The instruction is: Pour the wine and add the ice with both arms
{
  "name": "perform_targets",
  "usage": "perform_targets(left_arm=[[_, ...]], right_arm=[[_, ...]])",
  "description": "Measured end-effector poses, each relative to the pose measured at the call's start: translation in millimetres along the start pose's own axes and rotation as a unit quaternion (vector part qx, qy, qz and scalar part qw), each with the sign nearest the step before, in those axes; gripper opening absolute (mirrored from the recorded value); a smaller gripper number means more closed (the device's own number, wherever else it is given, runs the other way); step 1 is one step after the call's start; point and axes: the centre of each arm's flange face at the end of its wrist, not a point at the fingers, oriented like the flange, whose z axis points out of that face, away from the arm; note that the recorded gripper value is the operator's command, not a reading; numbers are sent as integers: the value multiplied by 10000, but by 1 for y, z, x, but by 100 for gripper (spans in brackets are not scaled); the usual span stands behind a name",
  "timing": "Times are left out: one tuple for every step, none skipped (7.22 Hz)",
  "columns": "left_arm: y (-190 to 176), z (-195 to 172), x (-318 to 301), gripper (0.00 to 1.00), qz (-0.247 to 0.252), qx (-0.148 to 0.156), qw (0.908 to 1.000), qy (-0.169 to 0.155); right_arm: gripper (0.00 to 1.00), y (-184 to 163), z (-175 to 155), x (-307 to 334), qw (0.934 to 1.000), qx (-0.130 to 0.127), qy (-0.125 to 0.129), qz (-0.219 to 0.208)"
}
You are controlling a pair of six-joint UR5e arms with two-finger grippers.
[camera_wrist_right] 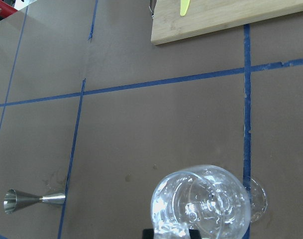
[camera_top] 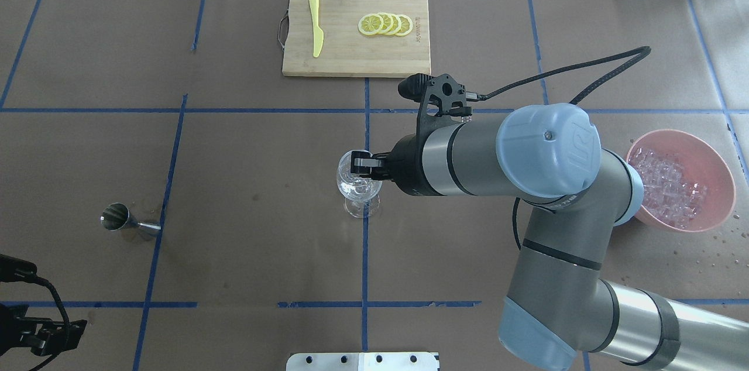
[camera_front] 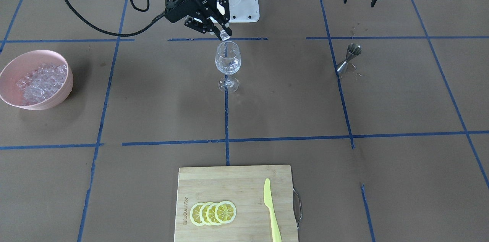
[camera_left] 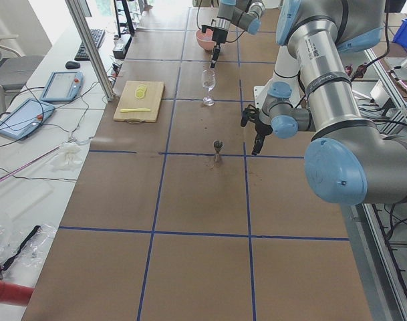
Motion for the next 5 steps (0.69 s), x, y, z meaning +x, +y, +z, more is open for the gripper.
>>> perform_targets(left_arm=[[-1, -1, -1, 100, -21, -8, 10000, 1], [-2, -2, -1, 100, -57, -48, 10000, 21], [-3, -3, -3, 100, -91, -90, 9999, 38], [-5, -4, -4, 100, -107, -98, 9999, 42], [-6, -5, -5, 100, -114, -93, 9999, 40]], right_arm=[[11, -1, 3, -1, 10000, 29, 22, 7], [44, -3, 5, -4, 10000, 43, 20, 27], [78, -4, 7, -8, 10000, 50, 4, 49], [98, -5, 7, -10, 10000, 58, -8, 58], [99, -5, 7, -10, 10000, 64, -13, 61]])
